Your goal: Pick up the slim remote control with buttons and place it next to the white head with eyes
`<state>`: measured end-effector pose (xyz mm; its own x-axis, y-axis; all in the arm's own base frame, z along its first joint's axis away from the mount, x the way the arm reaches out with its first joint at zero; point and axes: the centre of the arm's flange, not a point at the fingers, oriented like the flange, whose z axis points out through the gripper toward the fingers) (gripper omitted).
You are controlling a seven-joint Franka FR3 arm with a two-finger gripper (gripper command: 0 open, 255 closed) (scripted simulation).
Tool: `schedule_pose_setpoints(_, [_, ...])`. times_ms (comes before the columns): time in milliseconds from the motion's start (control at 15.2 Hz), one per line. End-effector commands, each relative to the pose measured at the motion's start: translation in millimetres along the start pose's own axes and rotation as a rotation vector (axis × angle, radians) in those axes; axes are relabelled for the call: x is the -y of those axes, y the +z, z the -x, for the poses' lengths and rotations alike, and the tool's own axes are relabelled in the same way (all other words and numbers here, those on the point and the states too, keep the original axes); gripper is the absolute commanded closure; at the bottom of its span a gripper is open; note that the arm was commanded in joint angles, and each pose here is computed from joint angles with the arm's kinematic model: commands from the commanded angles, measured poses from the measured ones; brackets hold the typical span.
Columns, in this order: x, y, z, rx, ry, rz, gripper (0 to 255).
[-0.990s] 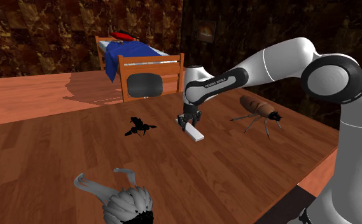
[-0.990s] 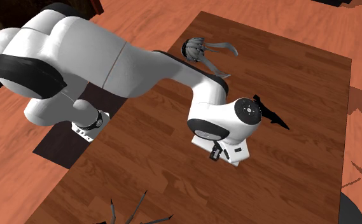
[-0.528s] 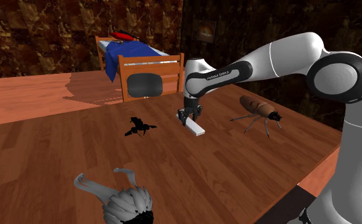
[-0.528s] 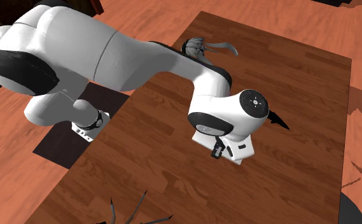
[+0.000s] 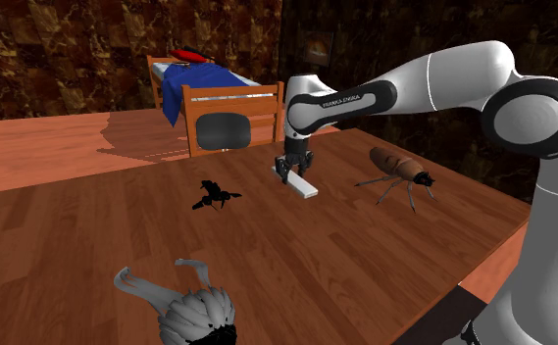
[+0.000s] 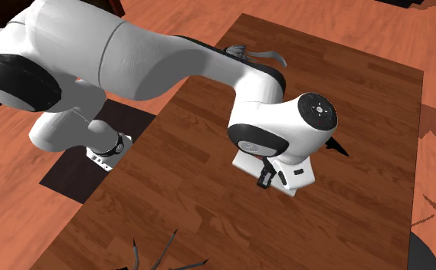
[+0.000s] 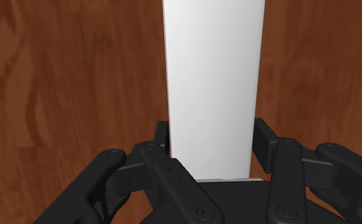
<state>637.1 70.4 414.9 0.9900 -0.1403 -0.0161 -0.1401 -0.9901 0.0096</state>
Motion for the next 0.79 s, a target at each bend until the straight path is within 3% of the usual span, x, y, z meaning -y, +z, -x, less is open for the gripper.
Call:
schedule_pose_setpoints(0, [-1,-11,1,0.000,0.000,0.000,255])
schedule_pose_setpoints(726, [-1,-69,2,0.000,0.000,0.000,255])
